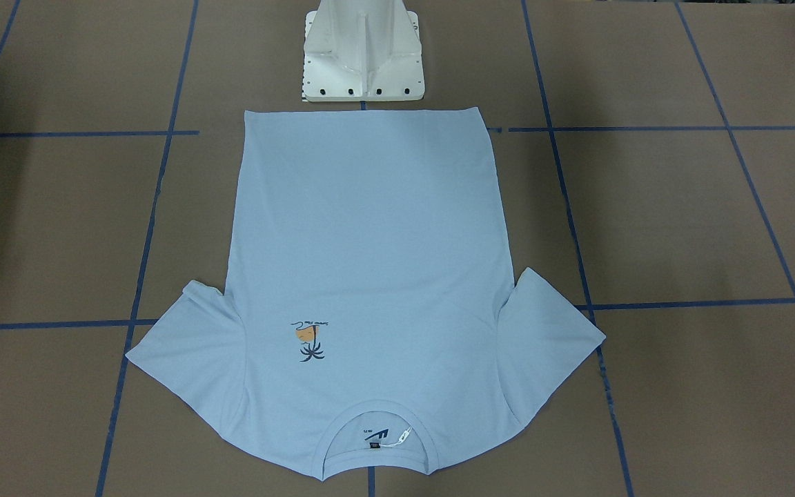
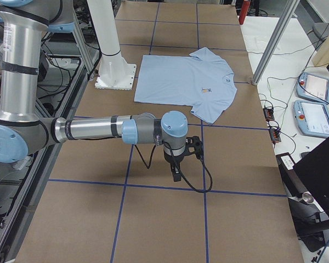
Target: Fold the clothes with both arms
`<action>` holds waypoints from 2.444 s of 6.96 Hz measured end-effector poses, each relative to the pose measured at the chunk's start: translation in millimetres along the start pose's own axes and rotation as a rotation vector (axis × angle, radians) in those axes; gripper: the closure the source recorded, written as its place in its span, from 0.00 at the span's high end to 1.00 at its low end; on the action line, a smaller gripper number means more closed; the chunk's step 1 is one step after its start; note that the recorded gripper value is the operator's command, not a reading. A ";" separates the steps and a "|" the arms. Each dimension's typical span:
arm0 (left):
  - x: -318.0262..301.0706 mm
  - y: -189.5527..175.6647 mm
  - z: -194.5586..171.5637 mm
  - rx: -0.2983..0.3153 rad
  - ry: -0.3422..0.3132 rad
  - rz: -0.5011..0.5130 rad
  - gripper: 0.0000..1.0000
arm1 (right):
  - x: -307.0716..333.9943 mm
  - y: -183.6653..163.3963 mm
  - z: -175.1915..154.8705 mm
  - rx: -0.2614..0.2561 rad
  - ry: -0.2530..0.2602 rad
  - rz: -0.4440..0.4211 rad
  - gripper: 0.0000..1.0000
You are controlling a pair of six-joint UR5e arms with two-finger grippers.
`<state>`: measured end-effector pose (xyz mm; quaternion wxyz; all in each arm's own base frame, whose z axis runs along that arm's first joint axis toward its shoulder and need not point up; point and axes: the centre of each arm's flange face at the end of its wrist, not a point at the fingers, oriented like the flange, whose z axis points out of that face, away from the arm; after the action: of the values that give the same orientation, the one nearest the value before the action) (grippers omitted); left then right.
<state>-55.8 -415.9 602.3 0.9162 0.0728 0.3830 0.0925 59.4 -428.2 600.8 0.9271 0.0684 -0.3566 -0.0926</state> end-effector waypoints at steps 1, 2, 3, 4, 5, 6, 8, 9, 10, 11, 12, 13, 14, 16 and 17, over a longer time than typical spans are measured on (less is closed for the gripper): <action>-1.6 -1.6 -1.0 0.033 -0.029 0.037 1.00 | -2.2 -3.0 -2.5 0.022 0.003 -0.019 1.00; -5.6 -1.4 1.0 0.058 -0.050 0.064 1.00 | -6.8 -9.3 -7.0 0.059 0.008 -0.055 1.00; -9.2 -4.9 3.5 0.082 -0.055 0.087 1.00 | -15.1 -24.6 -15.8 0.125 0.021 -0.120 1.00; -5.0 -25.3 -3.7 0.145 -0.065 0.145 1.00 | -21.5 -46.8 -23.8 0.187 0.029 -0.157 1.00; 4.5 -58.8 -18.1 0.242 -0.081 0.236 1.00 | -23.2 -68.7 -26.5 0.220 0.022 -0.137 1.00; 12.0 -79.9 -28.4 0.320 -0.092 0.312 1.00 | -25.3 -89.3 -27.6 0.239 0.011 -0.123 1.00; 18.2 -93.4 -35.9 0.399 -0.100 0.389 1.00 | -71.1 -146.7 -15.0 0.244 -0.033 -0.113 1.00; 19.7 -94.8 -37.3 0.410 -0.101 0.400 1.00 | -118.1 -177.1 -1.4 0.255 -0.069 -0.043 0.97; 20.4 -94.9 -38.1 0.415 -0.101 0.406 1.00 | -168.5 -196.6 23.8 0.287 -0.096 0.029 0.88; 20.9 -95.0 -38.9 0.417 -0.100 0.408 1.00 | -215.9 -215.2 56.5 0.331 -0.110 0.088 0.85; 21.3 -94.9 -39.5 0.419 -0.100 0.409 1.00 | -257.5 -238.0 90.0 0.369 -0.112 0.126 0.83; 22.0 -94.5 -40.1 0.420 -0.100 0.411 1.00 | -290.0 -257.0 123.2 0.395 -0.107 0.141 0.79; 22.7 -94.2 -40.8 0.421 -0.100 0.412 1.00 | -310.6 -261.7 151.1 0.406 -0.110 0.142 0.76; 22.3 -94.5 -40.5 0.420 -0.100 0.412 1.00 | -339.4 -252.1 190.8 0.413 -0.097 0.136 0.70; 22.2 -94.8 -40.5 0.420 -0.100 0.412 1.00 | -346.4 -246.7 202.6 0.411 -0.087 0.136 0.69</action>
<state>-58.7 -500.5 539.5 0.8606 0.3417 0.3254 0.1916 -359.8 -604.3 477.7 0.8815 0.2279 -0.4114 0.0418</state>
